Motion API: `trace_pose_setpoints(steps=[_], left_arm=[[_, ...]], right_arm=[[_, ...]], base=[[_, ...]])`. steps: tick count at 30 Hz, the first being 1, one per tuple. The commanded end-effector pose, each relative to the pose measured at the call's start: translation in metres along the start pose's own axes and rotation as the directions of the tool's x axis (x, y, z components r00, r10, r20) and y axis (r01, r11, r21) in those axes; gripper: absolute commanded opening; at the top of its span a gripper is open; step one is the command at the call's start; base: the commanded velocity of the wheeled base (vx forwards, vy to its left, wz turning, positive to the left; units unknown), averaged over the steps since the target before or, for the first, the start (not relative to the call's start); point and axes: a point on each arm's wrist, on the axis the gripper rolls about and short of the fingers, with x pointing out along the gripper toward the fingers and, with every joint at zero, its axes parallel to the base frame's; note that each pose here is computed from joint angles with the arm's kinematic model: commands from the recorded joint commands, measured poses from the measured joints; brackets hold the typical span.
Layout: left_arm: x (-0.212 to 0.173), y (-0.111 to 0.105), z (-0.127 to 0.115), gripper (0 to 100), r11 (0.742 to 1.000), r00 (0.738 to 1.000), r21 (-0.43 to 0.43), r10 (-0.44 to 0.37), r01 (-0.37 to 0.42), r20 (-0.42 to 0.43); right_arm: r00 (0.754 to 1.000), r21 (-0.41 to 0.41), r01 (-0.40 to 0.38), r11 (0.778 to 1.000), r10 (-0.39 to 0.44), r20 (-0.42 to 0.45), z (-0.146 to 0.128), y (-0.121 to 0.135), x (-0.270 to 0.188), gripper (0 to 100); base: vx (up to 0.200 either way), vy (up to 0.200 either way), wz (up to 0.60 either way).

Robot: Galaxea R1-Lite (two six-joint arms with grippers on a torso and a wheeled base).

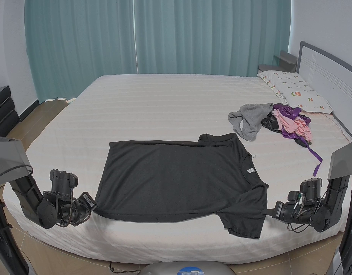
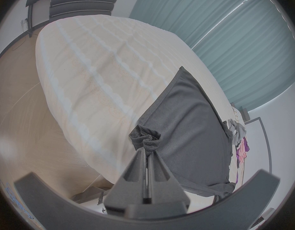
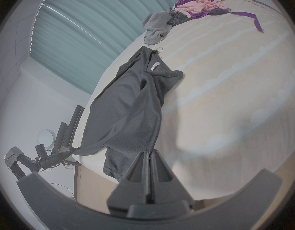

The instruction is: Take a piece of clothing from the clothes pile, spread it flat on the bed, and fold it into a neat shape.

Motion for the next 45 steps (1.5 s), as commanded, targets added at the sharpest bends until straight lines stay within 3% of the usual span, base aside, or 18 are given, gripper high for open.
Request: trace_pose_setpoints(steps=[1,8,21,33,40,45], left_arm=[[-0.002,0.001,-0.001,0,1.0,1.0,0.008,0.002,-0.002,0.0],[-0.003,0.005,-0.003,0,0.998,1.0,0.055,0.017,-0.016,-0.006],[-0.007,0.016,-0.01,0,0.99,0.998,0.13,0.061,-0.056,-0.032],[-0.008,0.024,-0.017,0,0.978,0.994,0.195,0.091,-0.078,-0.058],[-0.01,0.027,-0.019,0,0.971,0.993,0.224,0.101,-0.084,-0.065],[-0.013,0.032,-0.022,0,0.96,0.99,0.266,0.117,-0.093,-0.077]], right_arm=[[1.0,0.003,0.005,1.0,-0.005,0.026,0.0,0.002,-0.02,0],[1.0,-0.01,-0.02,1.0,0.02,0.01,-0.007,-0.001,-0.042,0],[0.999,-0.049,0.002,0.999,-0.005,-0.047,-0.026,-0.006,-0.06,0],[0.999,-0.069,0.023,0.997,-0.026,-0.04,-0.027,-0.011,-0.069,0],[0.994,-0.106,0.039,0.994,-0.049,-0.101,-0.034,-0.012,-0.073,0],[0.993,-0.129,0.046,0.991,-0.059,-0.099,-0.034,-0.013,-0.075,0]], base=[[0.0,0.0,0.0],[0.0,0.0,0.0],[0.0,0.0,0.0],[0.0,0.0,0.0],[0.0,0.0,0.0],[0.0,0.0,0.0]])
